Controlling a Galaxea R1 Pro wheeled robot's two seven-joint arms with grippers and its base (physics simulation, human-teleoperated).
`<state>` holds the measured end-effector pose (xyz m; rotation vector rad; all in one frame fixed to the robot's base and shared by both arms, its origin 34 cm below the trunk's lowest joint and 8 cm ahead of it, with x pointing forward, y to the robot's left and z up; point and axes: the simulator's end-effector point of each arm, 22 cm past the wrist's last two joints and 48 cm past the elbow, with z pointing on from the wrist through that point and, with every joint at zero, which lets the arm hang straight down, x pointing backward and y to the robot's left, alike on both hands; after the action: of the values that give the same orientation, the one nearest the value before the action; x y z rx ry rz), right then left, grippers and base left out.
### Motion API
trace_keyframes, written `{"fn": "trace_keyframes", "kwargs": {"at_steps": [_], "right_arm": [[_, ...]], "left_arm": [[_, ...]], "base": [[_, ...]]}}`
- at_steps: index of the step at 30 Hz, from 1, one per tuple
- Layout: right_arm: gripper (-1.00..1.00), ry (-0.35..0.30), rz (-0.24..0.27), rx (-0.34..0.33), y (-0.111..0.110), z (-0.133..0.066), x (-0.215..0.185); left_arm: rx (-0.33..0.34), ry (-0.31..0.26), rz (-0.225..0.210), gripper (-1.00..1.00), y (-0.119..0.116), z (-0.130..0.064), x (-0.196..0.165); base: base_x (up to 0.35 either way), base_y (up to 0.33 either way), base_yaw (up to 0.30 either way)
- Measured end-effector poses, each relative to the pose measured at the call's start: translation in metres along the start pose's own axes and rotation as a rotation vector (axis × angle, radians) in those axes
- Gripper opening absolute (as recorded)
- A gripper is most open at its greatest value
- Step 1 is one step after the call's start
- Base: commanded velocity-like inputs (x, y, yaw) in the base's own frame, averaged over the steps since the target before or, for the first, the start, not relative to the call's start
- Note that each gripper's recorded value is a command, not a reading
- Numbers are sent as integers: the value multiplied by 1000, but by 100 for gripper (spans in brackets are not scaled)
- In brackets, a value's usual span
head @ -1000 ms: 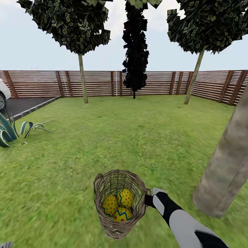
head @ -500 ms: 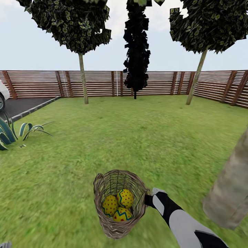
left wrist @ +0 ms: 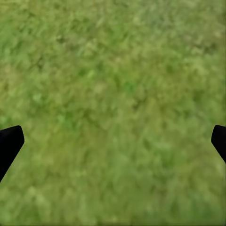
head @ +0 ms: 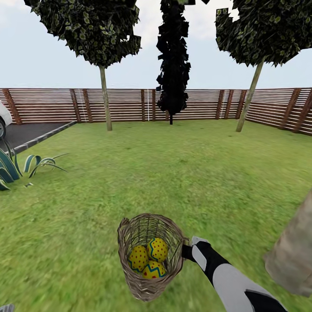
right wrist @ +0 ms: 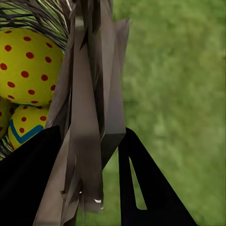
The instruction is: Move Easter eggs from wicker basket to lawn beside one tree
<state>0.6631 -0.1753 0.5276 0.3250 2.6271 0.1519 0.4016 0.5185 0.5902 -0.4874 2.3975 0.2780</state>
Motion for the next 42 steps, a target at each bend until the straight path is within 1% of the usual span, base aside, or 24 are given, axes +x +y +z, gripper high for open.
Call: {"fn": "trace_keyframes", "kwargs": {"at_steps": [42], "right_arm": [[-100,-1,0,-2,-16,68,53]], "left_arm": [[-2,-3,0,100,1,57,67]], "base": [[0,0,0]]}}
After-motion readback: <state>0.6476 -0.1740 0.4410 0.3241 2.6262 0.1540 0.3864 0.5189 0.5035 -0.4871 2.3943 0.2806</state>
